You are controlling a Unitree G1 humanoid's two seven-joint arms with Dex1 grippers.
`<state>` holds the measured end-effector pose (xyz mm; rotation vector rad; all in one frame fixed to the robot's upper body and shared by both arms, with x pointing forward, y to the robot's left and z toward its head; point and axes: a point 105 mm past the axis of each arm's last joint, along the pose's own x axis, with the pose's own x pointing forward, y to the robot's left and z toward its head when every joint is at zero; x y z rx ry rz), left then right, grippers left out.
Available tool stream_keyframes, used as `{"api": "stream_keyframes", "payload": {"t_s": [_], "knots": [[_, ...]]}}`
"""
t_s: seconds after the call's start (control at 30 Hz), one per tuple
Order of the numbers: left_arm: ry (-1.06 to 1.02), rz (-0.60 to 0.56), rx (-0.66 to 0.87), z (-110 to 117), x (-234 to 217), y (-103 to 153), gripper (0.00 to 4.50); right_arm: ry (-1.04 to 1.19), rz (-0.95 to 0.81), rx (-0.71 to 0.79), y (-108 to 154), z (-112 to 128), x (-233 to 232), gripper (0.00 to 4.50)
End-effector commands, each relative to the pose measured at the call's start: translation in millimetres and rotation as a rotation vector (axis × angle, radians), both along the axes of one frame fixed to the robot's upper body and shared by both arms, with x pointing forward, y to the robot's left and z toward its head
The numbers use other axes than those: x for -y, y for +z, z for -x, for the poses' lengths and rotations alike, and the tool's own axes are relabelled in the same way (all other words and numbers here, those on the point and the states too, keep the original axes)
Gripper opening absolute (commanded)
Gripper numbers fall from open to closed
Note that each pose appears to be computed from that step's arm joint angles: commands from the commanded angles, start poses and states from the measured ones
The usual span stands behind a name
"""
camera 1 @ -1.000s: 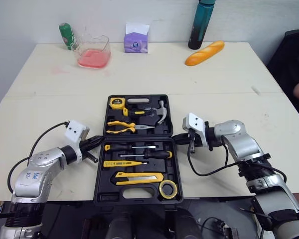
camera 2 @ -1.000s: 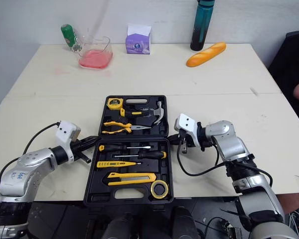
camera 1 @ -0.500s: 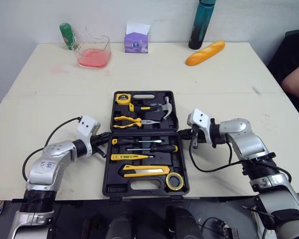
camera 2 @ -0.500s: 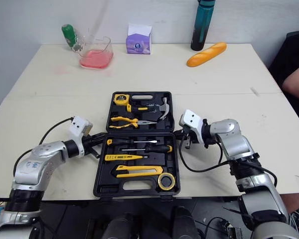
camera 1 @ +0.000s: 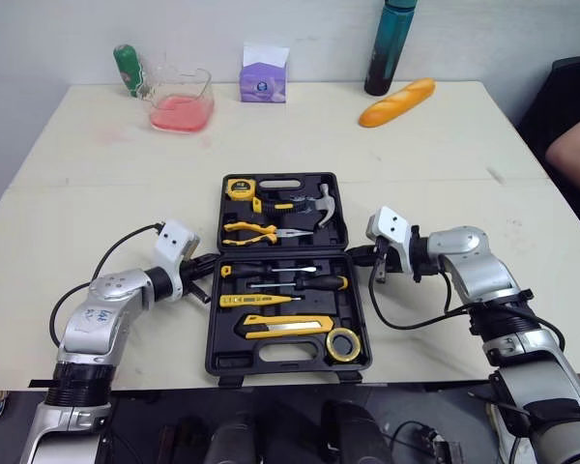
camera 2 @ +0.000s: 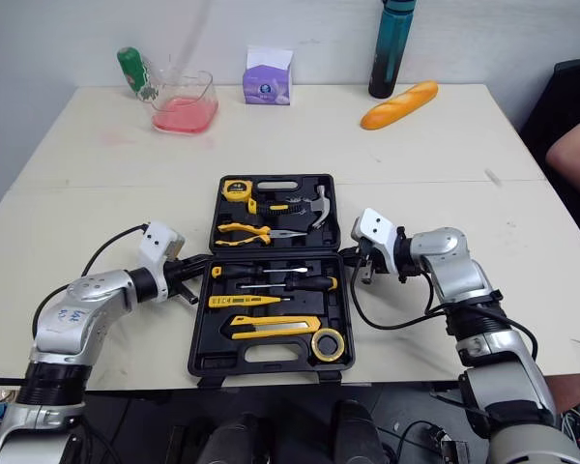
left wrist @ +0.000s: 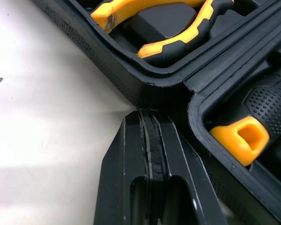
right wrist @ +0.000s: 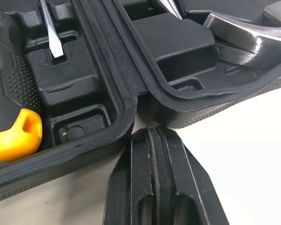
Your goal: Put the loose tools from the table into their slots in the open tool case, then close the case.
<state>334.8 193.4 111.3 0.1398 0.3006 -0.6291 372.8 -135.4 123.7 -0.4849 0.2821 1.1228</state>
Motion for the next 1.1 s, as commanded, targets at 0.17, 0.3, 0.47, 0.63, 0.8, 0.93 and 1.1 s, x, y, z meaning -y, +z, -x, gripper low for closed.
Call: {"api": "stream_keyframes", "payload": {"t_s": [0.17,0.3,0.47,0.63,0.8,0.93,1.1], "knots": [[0.079,-0.028,0.069,17.0,-44.6,49.8,3.41,-0.115,-0.007,0.048,43.1,0.2,43.0,2.05],[0.187,-0.011,-0.129,23.6,-57.0,43.4,4.50,-0.195,-0.142,-0.006,64.3,2.4,45.5,4.13],[0.110,0.157,-0.185,18.3,-29.2,83.4,4.50,-0.263,-0.139,-0.254,66.9,22.5,41.1,4.46],[0.124,0.156,-0.301,5.8,-9.3,91.6,4.50,-0.357,-0.214,-0.451,81.7,21.3,15.9,4.46],[0.209,0.114,-0.355,-12.0,-13.5,84.1,4.50,-0.431,-0.197,-0.503,83.5,13.7,2.6,4.46],[0.258,0.131,-0.354,-31.0,-16.2,82.8,4.50,-0.483,-0.177,-0.478,83.7,1.6,-4.1,4.46],[0.258,0.138,-0.368,-40.3,-13.0,79.7,4.50,-0.510,-0.174,-0.471,81.6,-7.0,-14.6,4.46]]}}
